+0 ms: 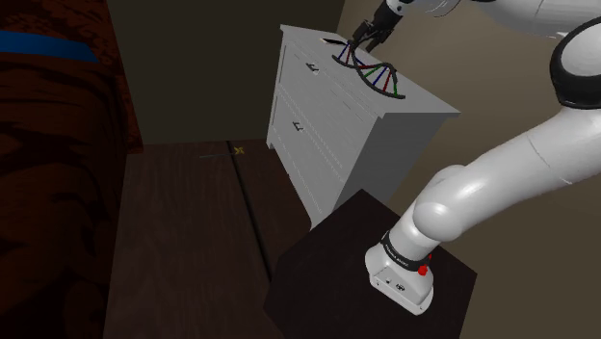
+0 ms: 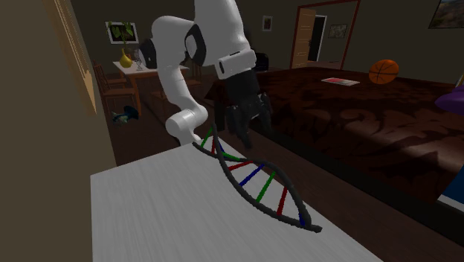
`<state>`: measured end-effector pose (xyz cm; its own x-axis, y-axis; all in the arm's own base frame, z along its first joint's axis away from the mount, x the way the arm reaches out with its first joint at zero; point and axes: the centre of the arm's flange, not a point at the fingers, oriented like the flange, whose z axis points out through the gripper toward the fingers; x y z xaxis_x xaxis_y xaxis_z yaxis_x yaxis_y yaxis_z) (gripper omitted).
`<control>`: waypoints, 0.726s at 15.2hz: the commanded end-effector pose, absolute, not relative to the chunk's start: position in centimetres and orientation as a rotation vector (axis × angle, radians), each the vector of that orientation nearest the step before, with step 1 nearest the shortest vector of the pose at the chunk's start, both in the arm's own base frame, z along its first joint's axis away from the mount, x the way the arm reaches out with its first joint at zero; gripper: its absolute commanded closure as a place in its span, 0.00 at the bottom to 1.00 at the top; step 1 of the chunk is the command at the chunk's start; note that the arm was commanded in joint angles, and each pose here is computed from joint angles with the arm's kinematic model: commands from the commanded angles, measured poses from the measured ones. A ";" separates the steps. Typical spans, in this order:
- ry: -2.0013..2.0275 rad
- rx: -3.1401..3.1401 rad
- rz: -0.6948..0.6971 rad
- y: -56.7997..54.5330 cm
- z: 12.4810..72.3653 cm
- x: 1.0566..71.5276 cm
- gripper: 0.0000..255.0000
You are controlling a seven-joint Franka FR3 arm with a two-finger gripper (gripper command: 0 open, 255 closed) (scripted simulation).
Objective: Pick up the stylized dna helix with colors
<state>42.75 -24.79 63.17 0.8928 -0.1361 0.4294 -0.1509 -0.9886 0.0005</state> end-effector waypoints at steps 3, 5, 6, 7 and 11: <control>-0.229 3.009 0.760 -29.0 63.4 45.2 0.00; -0.229 3.009 0.760 -29.0 62.4 45.2 0.00; -0.229 3.009 0.760 -29.0 61.8 45.2 0.00; -0.229 3.009 0.760 -29.0 61.3 45.2 0.00; -0.229 3.009 0.760 -29.0 59.4 45.2 0.00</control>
